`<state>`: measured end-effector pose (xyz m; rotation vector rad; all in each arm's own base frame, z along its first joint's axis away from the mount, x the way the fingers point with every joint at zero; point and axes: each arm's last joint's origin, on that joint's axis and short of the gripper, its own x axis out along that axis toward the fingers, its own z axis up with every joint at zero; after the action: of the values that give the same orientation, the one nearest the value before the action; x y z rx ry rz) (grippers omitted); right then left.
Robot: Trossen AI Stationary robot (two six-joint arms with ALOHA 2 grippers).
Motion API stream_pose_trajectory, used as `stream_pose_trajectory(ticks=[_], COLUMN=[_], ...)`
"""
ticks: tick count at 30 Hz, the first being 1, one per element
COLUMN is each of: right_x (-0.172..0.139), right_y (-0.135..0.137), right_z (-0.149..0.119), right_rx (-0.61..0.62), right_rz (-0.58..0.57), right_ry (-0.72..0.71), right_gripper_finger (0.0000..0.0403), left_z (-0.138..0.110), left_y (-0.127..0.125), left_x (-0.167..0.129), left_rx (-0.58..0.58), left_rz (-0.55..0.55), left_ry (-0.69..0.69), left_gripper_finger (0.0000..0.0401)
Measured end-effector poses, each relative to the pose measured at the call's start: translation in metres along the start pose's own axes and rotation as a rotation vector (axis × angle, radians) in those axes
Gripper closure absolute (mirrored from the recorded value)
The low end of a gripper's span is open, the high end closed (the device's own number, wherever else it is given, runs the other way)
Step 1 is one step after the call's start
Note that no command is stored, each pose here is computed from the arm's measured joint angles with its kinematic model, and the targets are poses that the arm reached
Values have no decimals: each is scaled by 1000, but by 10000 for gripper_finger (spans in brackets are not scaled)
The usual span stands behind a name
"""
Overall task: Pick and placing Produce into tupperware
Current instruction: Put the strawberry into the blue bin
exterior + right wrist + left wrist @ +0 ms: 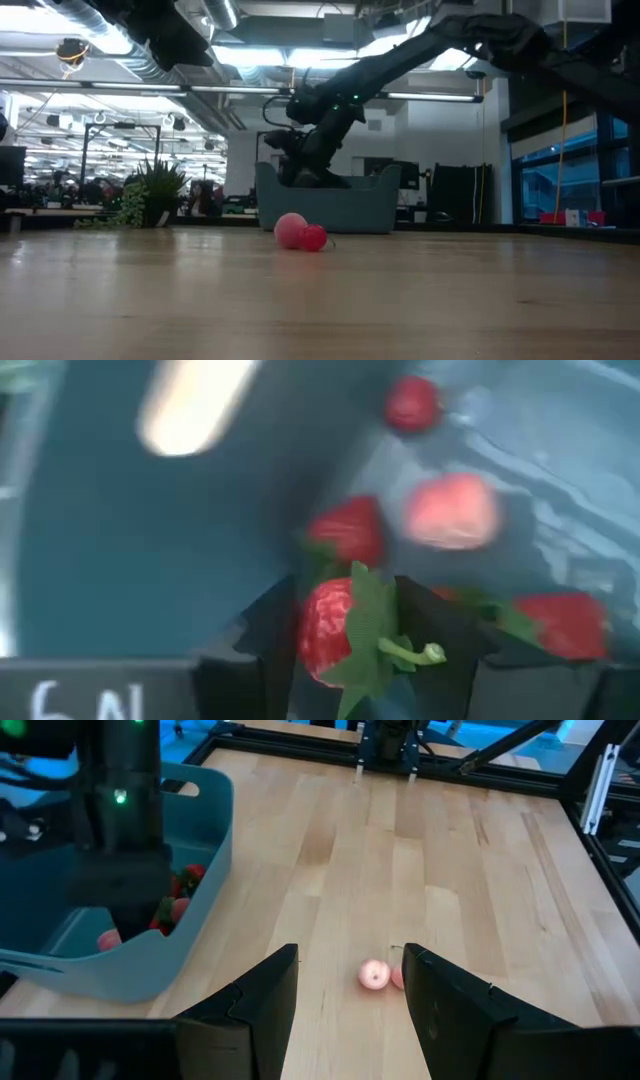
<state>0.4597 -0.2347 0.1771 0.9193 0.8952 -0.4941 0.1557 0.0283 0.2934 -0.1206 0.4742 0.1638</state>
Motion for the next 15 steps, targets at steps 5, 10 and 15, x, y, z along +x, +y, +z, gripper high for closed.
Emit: stream_pose_trajectory(ticks=[5, 10, 15], right_x=[7, 11, 11], right_y=[4, 13, 13], right_z=[6, 2, 1], right_rx=[3, -69, -52], right_rz=[19, 56, 55], right_ry=[24, 39, 39], right_gripper_finger=[249, 238, 217], left_z=[0, 0, 0], left_y=[0, 0, 0], left_x=[0, 0, 0], left_rx=[0, 0, 0], left_rz=[0, 0, 0], left_ry=[0, 0, 0], left_gripper_finger=[227, 227, 227])
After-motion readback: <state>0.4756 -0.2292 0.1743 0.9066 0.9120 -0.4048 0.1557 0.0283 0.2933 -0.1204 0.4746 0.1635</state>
